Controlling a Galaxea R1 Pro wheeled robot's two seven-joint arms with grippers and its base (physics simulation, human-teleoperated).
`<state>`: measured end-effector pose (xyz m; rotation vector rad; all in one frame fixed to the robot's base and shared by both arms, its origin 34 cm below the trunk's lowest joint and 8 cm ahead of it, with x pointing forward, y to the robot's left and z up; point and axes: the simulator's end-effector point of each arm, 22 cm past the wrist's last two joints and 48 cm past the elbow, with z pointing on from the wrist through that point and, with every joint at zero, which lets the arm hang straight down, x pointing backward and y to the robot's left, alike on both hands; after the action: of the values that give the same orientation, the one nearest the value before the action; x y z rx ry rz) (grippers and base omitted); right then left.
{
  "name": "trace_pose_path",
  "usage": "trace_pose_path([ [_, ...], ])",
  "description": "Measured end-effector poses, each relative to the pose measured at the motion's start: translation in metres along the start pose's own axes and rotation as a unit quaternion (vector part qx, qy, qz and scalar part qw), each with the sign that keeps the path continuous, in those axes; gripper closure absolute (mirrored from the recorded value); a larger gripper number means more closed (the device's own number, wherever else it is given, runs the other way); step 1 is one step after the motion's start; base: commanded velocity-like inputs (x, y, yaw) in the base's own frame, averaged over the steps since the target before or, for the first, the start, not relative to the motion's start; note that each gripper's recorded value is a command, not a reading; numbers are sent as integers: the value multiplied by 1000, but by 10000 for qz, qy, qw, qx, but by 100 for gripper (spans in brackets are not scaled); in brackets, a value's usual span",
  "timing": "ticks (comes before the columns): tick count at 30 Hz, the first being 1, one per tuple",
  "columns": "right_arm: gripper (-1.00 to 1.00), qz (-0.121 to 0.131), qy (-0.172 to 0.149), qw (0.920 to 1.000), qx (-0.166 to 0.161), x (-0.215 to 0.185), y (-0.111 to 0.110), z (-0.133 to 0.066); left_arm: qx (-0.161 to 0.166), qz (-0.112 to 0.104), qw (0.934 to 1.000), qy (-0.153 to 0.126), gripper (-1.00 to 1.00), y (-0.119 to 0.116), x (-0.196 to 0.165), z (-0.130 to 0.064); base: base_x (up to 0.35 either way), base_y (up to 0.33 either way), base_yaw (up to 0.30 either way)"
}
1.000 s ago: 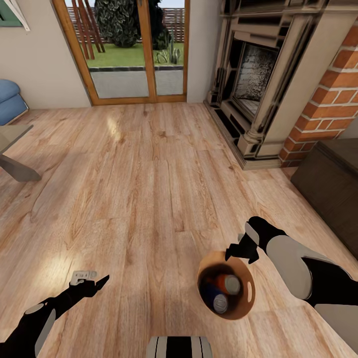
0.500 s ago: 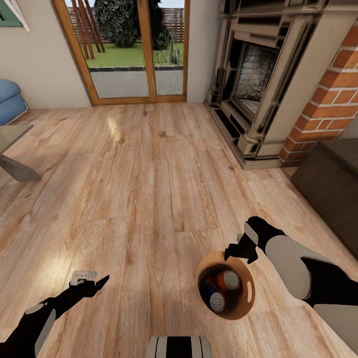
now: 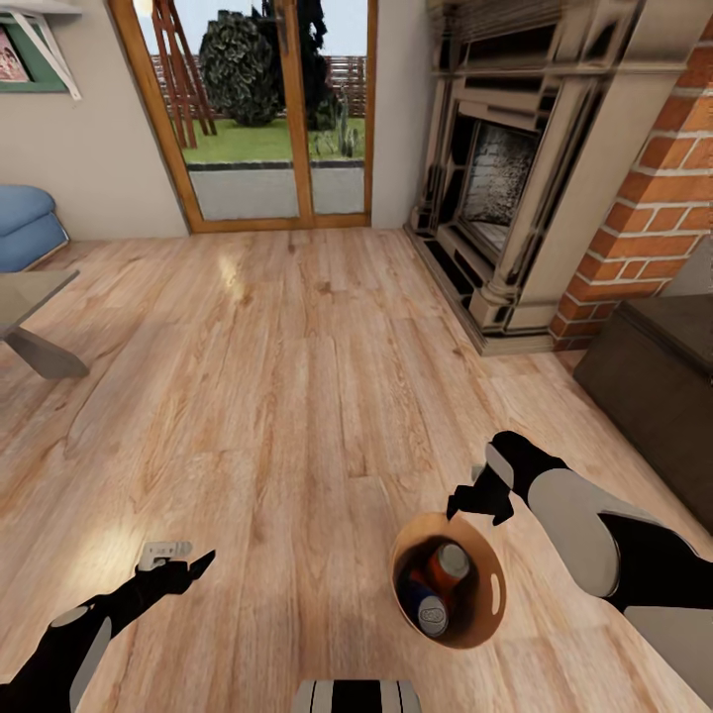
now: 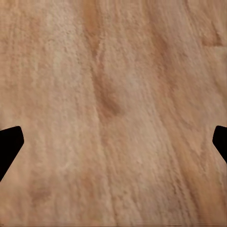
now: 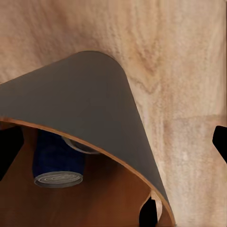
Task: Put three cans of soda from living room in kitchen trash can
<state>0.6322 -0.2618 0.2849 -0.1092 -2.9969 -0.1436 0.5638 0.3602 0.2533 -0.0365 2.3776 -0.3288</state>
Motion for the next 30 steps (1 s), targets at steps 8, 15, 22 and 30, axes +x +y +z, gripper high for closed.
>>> trace_pose_path([
  [8, -100, -146, -180, 9996, 183, -5, -5, -20, -45, -154, 9998, 138, -100, 0, 13, -5, 0, 0, 0],
  [15, -100, -168, -736, 9968, 243, -33, -6, -57, -263, -206, 9993, 172, -100, 7, 14, -10, 0, 0, 0],
  [22, -100, -175, -1016, 9944, 248, -43, -5, -82, -306, -73, 9993, 225, -100, 7, 11, -15, 0, 0, 0],
  [30, -100, -195, -1368, 9900, 281, -53, -5, -111, -259, -33, 9993, 274, -100, -4, 7, -18, 0, 0, 0],
])
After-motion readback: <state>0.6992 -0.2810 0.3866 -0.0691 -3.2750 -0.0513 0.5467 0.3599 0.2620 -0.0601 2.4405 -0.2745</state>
